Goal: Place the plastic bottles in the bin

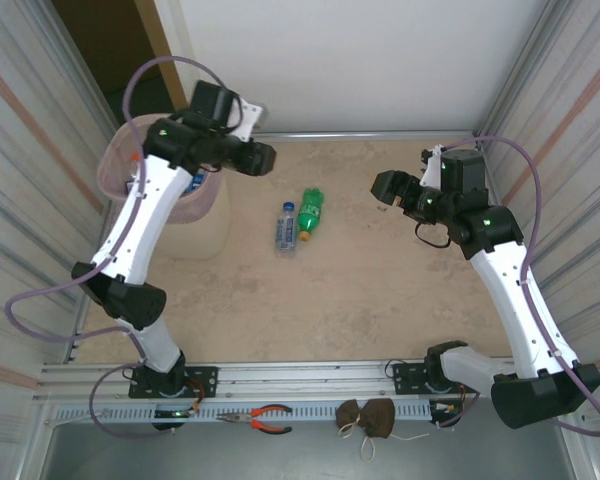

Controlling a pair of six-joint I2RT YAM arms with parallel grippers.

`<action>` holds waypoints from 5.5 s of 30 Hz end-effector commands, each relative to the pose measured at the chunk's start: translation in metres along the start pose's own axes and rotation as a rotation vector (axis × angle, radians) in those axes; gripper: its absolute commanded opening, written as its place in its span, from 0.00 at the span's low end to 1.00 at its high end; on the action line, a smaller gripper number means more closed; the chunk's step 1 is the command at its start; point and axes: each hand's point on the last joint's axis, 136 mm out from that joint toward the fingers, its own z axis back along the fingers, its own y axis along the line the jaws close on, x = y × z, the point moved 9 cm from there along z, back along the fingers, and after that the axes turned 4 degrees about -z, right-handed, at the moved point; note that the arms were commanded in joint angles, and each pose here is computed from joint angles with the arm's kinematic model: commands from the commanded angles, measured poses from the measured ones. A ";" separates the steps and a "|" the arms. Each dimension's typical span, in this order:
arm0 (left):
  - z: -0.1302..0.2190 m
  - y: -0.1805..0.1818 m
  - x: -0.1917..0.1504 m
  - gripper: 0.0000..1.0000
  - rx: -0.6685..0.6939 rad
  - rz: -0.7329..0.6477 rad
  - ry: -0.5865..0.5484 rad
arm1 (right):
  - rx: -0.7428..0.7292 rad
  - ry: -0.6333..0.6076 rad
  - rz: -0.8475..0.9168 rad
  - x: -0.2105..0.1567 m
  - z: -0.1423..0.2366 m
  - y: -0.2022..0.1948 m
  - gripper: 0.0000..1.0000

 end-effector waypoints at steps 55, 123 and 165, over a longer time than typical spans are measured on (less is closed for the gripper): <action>-0.206 0.003 -0.111 0.50 0.107 0.240 0.466 | -0.008 -0.012 0.008 -0.004 0.014 -0.001 0.80; 0.041 0.160 -0.079 0.39 0.314 0.173 0.209 | 0.032 0.031 -0.002 0.006 -0.018 0.006 0.79; 0.036 0.161 -0.077 0.68 0.222 0.227 0.154 | 0.031 0.025 0.009 0.004 -0.012 0.010 0.79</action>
